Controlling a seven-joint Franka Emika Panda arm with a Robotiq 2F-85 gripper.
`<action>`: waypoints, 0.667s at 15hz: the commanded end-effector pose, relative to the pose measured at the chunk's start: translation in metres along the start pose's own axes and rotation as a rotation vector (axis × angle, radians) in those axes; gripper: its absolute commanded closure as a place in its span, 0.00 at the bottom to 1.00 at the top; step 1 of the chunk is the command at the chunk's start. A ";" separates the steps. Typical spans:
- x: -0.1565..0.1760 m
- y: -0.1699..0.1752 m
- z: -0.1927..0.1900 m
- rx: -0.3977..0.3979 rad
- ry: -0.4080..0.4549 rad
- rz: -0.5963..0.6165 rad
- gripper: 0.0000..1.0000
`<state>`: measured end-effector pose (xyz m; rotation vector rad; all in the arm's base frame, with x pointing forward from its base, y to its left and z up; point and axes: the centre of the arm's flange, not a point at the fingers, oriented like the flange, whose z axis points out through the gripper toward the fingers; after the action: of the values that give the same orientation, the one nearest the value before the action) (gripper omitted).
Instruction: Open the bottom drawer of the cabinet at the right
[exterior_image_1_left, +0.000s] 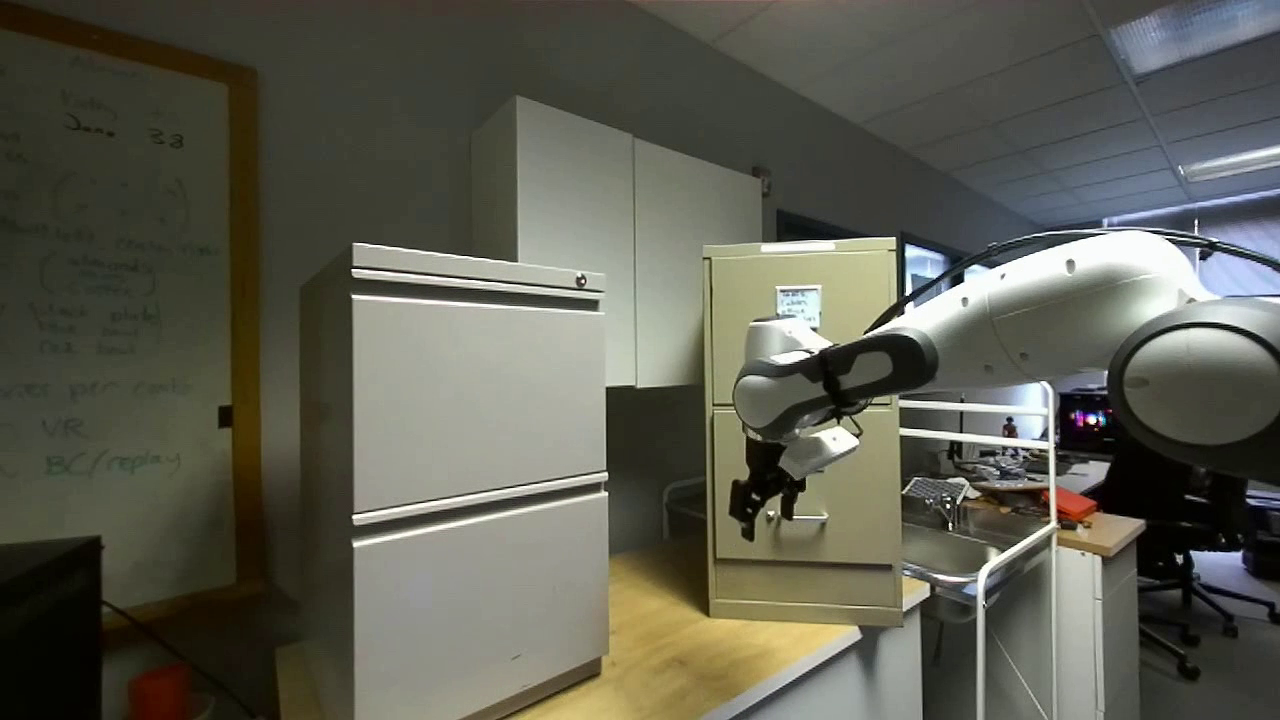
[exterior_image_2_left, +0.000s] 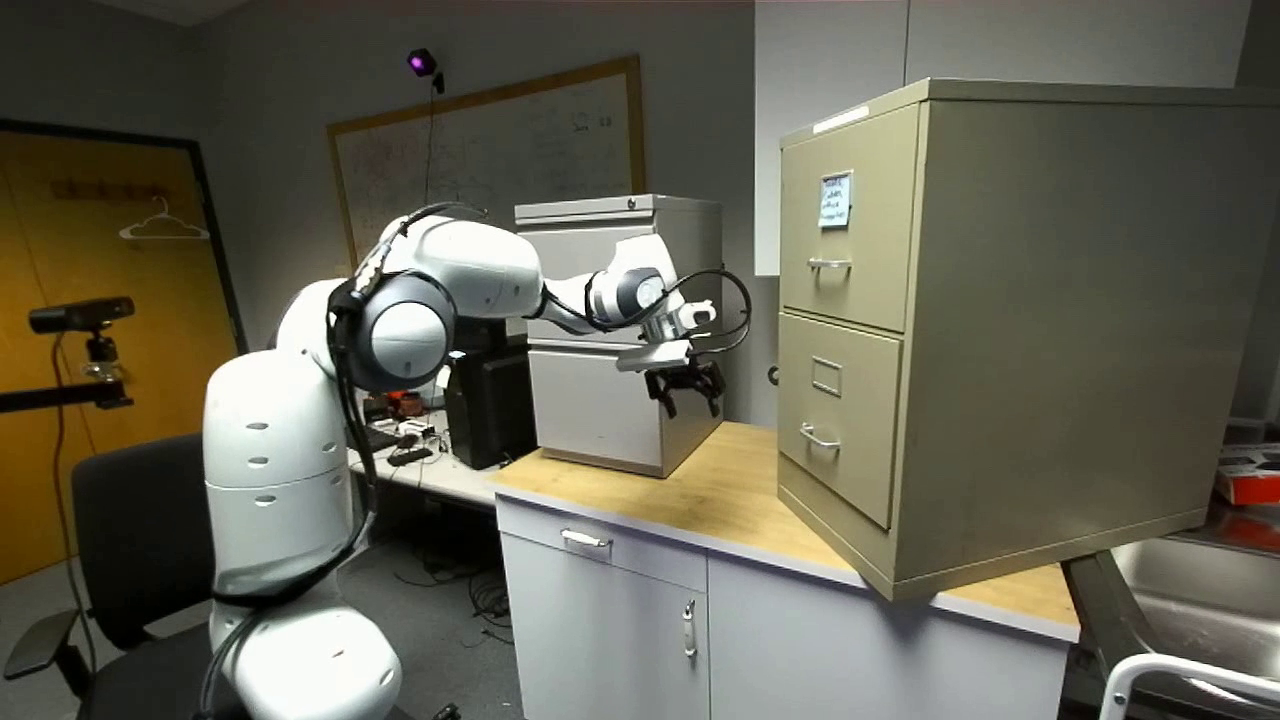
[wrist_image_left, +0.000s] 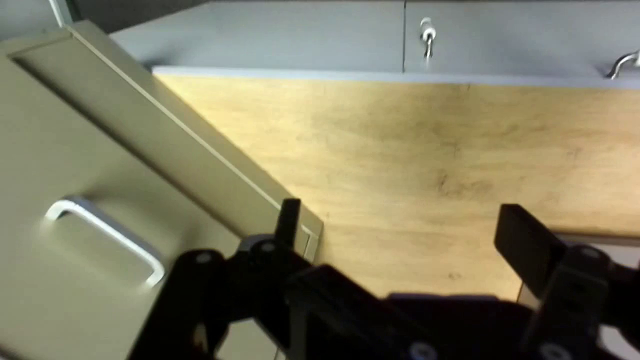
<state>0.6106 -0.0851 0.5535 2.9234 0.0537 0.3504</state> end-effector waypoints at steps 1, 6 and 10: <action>0.023 0.037 -0.014 -0.036 0.140 -0.004 0.00; 0.039 0.084 -0.005 -0.066 0.166 0.008 0.00; 0.052 0.108 0.015 -0.099 0.144 0.013 0.00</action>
<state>0.6395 -0.1720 0.5702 2.8172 0.0200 0.5547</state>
